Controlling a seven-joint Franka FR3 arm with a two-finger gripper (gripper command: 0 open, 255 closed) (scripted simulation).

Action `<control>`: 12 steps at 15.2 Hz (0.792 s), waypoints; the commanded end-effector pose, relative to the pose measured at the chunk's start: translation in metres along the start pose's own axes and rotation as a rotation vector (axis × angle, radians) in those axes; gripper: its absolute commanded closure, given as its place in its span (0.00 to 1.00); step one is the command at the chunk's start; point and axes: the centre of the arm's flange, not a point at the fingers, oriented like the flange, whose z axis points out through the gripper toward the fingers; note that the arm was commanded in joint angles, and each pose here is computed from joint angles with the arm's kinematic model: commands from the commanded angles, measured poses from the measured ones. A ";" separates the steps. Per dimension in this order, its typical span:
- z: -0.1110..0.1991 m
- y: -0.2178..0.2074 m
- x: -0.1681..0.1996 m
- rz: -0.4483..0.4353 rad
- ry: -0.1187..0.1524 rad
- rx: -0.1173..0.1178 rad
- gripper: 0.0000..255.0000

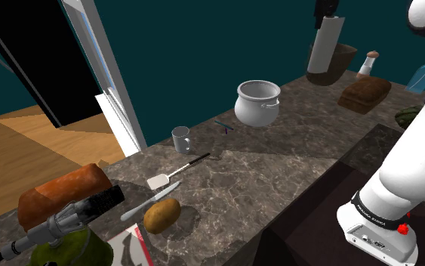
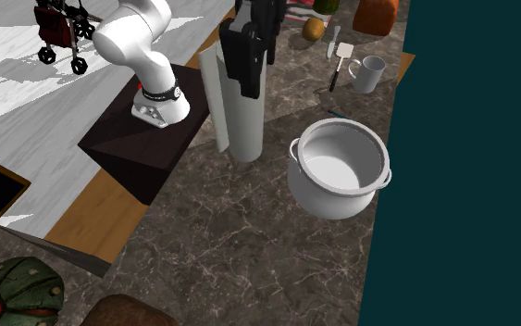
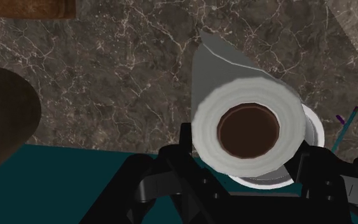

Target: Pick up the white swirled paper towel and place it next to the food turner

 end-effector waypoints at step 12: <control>-0.001 -0.172 -0.010 0.001 0.000 -0.001 1.00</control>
